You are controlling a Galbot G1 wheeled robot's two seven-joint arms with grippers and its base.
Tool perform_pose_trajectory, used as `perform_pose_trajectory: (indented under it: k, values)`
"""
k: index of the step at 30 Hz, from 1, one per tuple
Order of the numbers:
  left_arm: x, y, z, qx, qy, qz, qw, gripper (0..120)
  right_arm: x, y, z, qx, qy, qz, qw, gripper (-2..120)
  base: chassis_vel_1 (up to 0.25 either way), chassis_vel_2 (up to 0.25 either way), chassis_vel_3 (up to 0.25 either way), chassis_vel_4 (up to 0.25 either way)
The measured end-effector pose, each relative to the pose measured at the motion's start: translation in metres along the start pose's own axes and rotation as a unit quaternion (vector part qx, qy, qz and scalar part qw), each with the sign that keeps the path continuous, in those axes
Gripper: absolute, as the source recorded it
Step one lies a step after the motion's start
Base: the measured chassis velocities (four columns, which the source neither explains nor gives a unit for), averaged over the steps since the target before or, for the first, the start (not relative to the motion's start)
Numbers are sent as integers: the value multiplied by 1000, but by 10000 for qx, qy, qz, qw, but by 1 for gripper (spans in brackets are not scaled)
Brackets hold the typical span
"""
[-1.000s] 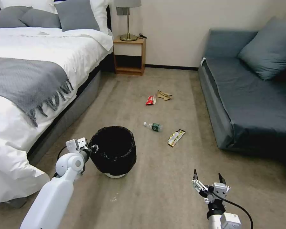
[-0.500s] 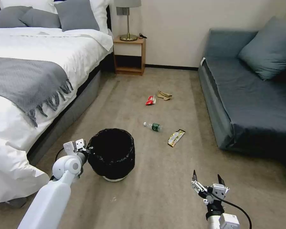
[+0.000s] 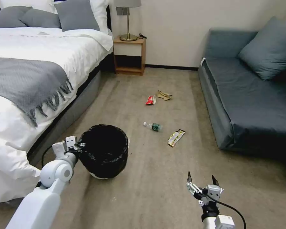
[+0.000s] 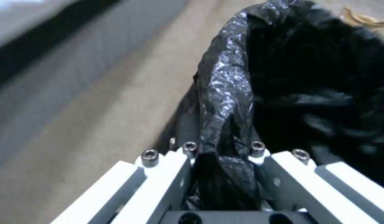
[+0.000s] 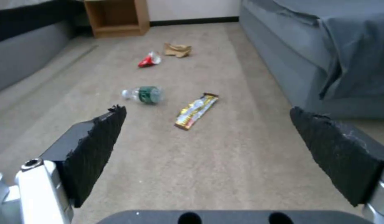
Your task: Pick up the trash bin, then pick up the garbage on the floor and place it into the trash bin.
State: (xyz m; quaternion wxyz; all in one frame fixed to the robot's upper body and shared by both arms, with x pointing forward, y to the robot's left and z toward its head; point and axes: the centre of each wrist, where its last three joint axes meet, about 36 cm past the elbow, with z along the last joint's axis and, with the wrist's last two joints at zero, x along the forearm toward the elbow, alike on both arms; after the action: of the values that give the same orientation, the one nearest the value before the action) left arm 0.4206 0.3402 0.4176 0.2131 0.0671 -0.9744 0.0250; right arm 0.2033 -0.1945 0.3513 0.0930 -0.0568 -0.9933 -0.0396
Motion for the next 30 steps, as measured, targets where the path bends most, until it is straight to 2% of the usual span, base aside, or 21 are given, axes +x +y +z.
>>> perform_pose_trajectory:
  k: [8, 17, 25, 30]
  values:
    - [17, 16, 9, -370, -277, -189, 9988, 4, -1, 4, 5, -118, -20, -75, 9999, 100, 0, 0, 0, 0]
    - [38, 14, 20, -586, -411, -277, 9970, 4, -1, 1, 8, -175, -53, -140, 9997, 100, 0, 0, 0, 0]
    - [45, 19, 33, -791, -412, -411, 9952, 4, -3, 2, 5, -405, -157, -262, 9987, 100, 0, 0, 0, 0]
    - [49, 23, 35, -859, -449, -458, 9942, 4, -4, 3, 5, -428, -193, -295, 9985, 100, 0, 0, 0, 0]
